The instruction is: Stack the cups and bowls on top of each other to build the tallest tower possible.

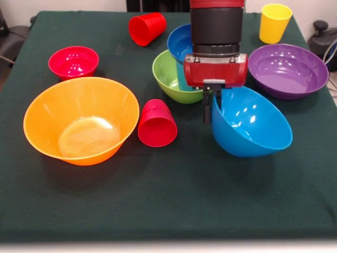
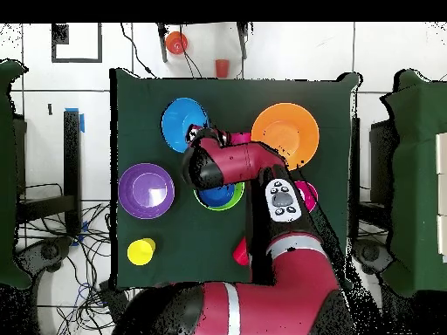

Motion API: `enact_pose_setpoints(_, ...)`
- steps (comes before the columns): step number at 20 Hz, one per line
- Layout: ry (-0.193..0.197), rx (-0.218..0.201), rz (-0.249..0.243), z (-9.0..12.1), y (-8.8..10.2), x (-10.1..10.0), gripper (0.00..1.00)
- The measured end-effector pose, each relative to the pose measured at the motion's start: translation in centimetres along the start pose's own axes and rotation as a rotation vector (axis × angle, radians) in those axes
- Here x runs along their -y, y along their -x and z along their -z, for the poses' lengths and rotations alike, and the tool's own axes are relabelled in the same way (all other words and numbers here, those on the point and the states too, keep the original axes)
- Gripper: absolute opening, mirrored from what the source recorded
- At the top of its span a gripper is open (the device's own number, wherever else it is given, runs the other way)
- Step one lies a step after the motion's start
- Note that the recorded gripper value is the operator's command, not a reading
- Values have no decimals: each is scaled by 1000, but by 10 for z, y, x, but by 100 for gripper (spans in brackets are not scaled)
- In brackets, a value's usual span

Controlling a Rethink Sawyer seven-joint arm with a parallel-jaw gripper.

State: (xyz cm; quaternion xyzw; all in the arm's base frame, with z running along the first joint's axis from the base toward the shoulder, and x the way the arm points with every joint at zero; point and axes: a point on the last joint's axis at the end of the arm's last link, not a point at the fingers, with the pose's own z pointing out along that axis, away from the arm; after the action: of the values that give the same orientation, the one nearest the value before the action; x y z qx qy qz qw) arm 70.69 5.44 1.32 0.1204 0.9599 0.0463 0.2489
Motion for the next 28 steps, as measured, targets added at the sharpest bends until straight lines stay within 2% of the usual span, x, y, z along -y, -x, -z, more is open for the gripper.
enact_pose_setpoints(5, 29, -37, -37, 13, 0, -11, 0)
enact_pose_setpoints(6, 49, -50, -49, 18, -2, -16, 0)
enact_pose_setpoints(9, 71, -63, -61, 21, -6, -20, 0)
enact_pose_setpoints(10, 92, -83, -78, 23, -12, -20, 0)
enact_pose_setpoints(15, 118, -130, -116, 23, -30, -12, 0)
enact_pose_setpoints(19, 116, -160, -130, 23, -44, -4, 0)
enact_pose_setpoints(20, 119, -177, -138, 24, -53, -2, 0)
enact_pose_setpoints(25, 135, -213, -165, 25, -71, 4, 0)
enact_pose_setpoints(28, 160, -236, -209, 30, -76, 15, 0)
